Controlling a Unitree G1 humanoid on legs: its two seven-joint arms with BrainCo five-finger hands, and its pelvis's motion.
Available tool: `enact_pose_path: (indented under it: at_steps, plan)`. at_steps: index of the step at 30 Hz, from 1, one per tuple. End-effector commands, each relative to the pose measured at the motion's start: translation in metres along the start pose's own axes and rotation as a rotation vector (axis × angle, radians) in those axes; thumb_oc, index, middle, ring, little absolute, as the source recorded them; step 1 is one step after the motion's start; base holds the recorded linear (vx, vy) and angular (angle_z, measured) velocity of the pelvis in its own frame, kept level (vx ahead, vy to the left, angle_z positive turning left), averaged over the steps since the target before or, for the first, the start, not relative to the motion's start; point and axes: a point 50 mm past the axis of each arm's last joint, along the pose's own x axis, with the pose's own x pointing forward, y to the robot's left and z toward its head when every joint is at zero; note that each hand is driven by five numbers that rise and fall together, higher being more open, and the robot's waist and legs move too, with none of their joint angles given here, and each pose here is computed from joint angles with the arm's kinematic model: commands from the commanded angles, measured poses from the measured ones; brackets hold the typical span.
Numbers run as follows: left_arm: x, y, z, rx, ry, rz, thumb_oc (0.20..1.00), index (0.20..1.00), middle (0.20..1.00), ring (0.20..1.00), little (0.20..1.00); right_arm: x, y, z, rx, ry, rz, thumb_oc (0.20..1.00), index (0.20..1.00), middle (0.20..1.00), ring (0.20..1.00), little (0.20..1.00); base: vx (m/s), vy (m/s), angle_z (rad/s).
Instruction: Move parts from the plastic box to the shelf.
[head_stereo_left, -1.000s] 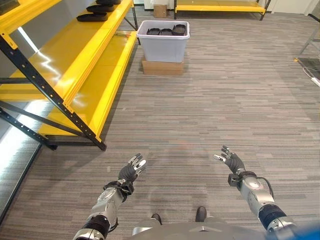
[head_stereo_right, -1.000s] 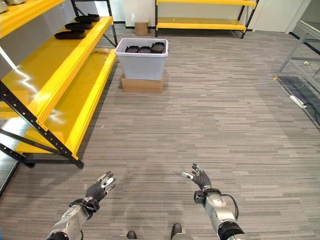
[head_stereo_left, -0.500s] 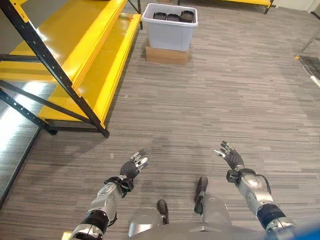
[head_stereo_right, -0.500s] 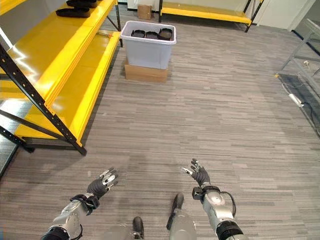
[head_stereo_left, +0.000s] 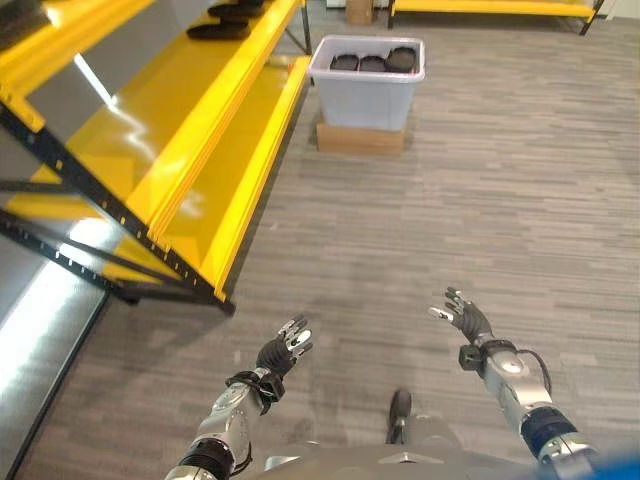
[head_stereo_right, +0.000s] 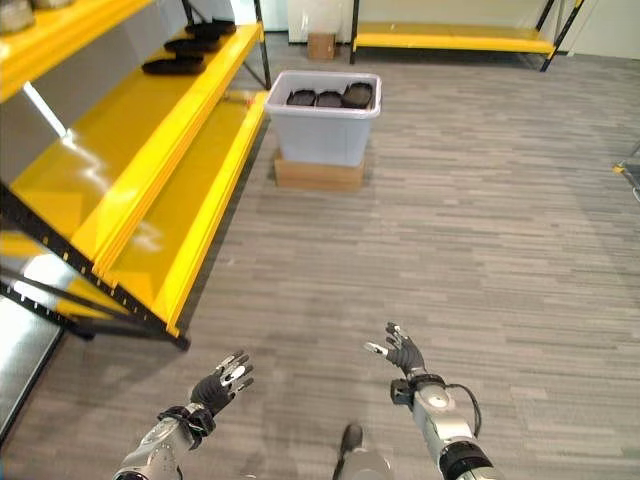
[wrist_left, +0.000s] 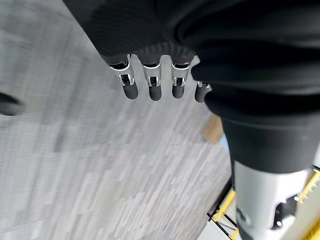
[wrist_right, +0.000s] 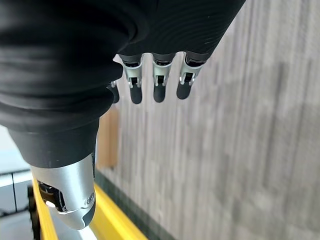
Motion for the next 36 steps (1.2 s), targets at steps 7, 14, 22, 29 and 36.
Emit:
enact_pose_path:
  at_steps: [7, 14, 22, 29, 36]
  plan:
    - [0.005, -0.001, 0.046, 0.029, -0.239, 0.048, 1.0, 1.0, 1.0, 1.0, 1.0, 0.002, 0.0, 0.038, -0.069, -0.216, 0.043, 1.0, 1.0, 1.0, 1.0, 1.0, 0.24, 0.024, -0.09]
    - [-0.008, 0.003, 0.06, 0.122, -0.329, 0.049, 1.0, 1.0, 1.0, 1.0, 1.0, 0.001, 0.009, 0.056, -0.048, -0.3, 0.082, 1.0, 1.0, 1.0, 1.0, 1.0, 0.35, 0.29, -0.37]
    - [-0.007, 0.0, 0.079, 0.231, -0.374, 0.022, 1.0, 1.0, 1.0, 1.0, 1.0, 0.002, 0.027, 0.057, 0.024, -0.297, 0.172, 1.0, 1.0, 1.0, 1.0, 1.0, 0.32, 0.337, -0.32]
    - [-0.003, 0.007, 0.082, 0.422, -0.286, 0.089, 1.0, 1.0, 1.0, 1.0, 1.0, 0.004, 0.039, 0.063, 0.095, -0.328, 0.069, 1.0, 1.0, 1.0, 1.0, 1.0, 0.19, 0.289, 0.17]
    - [0.003, -0.008, 0.092, 0.454, -0.308, 0.042, 1.0, 1.0, 1.0, 1.0, 1.0, 0.002, 0.023, 0.069, 0.08, -0.371, -0.115, 1.0, 1.0, 1.0, 1.0, 1.0, 0.17, 0.109, -0.05]
